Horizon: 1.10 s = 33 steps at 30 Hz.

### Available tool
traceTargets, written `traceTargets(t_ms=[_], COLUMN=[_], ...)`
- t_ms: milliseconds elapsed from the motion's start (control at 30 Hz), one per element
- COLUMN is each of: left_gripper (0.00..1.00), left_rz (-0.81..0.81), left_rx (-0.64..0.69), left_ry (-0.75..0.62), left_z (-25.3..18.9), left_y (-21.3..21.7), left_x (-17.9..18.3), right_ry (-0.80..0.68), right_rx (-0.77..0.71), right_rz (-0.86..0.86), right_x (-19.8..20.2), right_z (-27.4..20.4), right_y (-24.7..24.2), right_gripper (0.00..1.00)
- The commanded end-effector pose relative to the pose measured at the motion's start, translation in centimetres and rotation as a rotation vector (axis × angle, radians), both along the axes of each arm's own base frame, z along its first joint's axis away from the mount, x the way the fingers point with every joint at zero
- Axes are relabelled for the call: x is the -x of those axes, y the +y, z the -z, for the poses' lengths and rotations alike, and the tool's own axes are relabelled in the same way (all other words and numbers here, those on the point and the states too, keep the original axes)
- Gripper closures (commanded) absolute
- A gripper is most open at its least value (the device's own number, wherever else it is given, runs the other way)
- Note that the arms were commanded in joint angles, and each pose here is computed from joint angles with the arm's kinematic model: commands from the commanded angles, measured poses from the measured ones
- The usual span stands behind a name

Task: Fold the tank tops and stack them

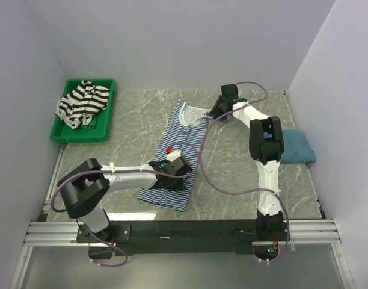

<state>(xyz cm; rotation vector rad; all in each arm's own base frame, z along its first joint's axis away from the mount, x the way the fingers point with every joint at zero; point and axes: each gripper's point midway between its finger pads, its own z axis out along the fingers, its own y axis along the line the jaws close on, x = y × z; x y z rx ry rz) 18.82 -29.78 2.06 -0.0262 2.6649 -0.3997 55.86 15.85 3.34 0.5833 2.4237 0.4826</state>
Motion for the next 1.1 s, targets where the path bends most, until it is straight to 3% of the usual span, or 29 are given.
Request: traceTargets(t_ms=[0,233,300,333,500,833,900,1067], left_gripper=[0.82,0.83,0.83,0.83,0.84,0.88,0.88,0.88], left_rz=[0.031,0.078,0.090,0.097,0.135,0.184,0.187,0.183], left_rx=[-0.056,-0.078,-0.072,-0.080,-0.083,-0.071,-0.069,-0.058], left_ry=[0.066,0.107,0.113,0.115,0.140,0.155,0.155,0.141], left_z=[2.0,2.2,2.1,2.1,2.2,2.0,1.9,1.5], left_y=[1.5,2.2,2.2,2.4,2.5,2.6,2.7,2.6], left_x=[1.6,2.8,3.0,3.2,3.8,4.8,4.9,4.8], right_ry=[-0.039,-0.013,-0.006,-0.007,-0.027,-0.141,-0.144,-0.142], right_rx=[0.000,0.086,0.096,0.101,0.197,0.247,0.249,0.205], right_rz=[0.009,0.005,0.002,-0.003,0.037,0.075,0.067,0.024], right_x=[-1.4,-1.5,-1.4,-1.4,-1.0,-0.7,-1.0,-1.8], right_z=[-0.2,1.0,1.0,0.8,-1.1,-8.4,-8.9,-8.3], right_y=[0.5,0.2,0.1,0.1,-2.0,-3.4,-3.0,-1.1], right_gripper=[0.63,0.69,0.76,0.85,1.00,1.00,0.96,0.76])
